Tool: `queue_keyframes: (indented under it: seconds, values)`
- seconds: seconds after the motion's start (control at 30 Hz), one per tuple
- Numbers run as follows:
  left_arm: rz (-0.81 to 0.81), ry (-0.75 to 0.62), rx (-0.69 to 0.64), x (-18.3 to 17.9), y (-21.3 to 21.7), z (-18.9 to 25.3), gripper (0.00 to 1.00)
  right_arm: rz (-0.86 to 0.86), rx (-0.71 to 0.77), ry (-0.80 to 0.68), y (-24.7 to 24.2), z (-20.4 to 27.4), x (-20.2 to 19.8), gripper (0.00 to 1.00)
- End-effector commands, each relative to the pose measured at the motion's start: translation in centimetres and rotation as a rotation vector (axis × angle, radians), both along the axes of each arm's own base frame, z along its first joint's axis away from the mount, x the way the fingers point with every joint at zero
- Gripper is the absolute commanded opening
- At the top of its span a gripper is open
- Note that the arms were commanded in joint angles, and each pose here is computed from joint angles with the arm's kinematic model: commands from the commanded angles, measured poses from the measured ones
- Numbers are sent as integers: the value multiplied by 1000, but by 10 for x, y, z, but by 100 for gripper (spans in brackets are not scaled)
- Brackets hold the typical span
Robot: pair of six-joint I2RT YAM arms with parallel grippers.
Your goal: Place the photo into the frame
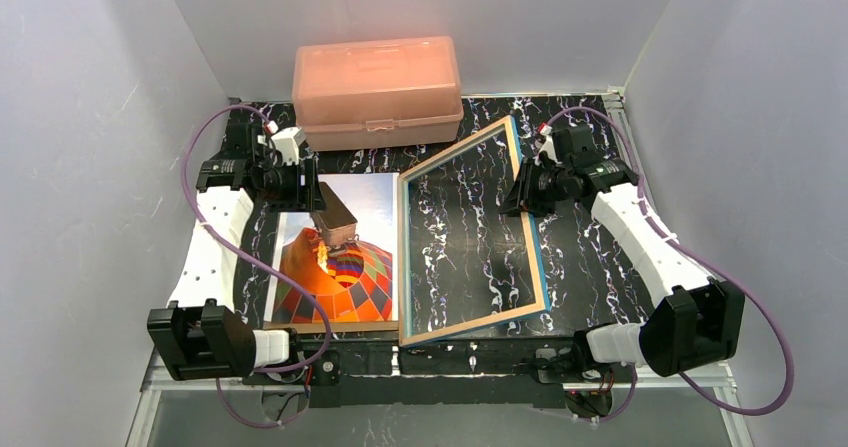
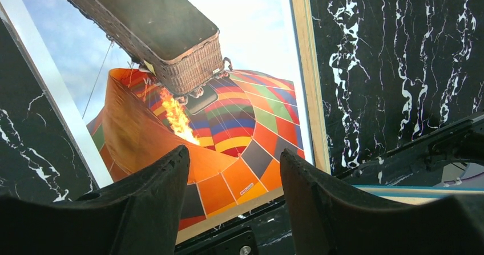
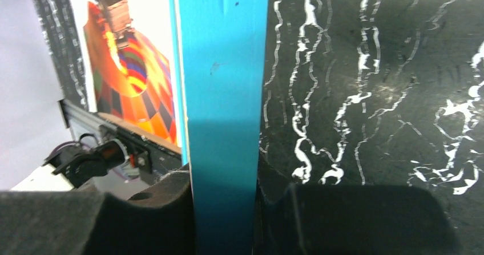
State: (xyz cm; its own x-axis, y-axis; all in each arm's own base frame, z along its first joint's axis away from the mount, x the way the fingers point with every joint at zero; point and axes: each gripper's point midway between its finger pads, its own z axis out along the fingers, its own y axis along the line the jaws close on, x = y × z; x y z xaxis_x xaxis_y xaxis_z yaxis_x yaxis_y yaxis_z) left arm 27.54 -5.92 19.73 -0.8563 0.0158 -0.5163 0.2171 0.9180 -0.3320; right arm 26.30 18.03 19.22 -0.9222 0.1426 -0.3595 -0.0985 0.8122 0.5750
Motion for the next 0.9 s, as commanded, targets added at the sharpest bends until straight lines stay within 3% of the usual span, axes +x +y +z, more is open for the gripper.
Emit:
queue_keyframes:
  seconds: [0.0, 0.5, 0.87]
  values:
    - [2, 12, 21, -12, 9, 2, 58, -62, -91, -107, -19, -12, 17, 1]
    - [15, 53, 52, -16, 30, -8, 58, -128, -410, -278, -80, -44, 52, 1]
    - [24, 37, 85, -17, 37, 2, 58, -162, -521, -228, -96, -93, 63, 7]
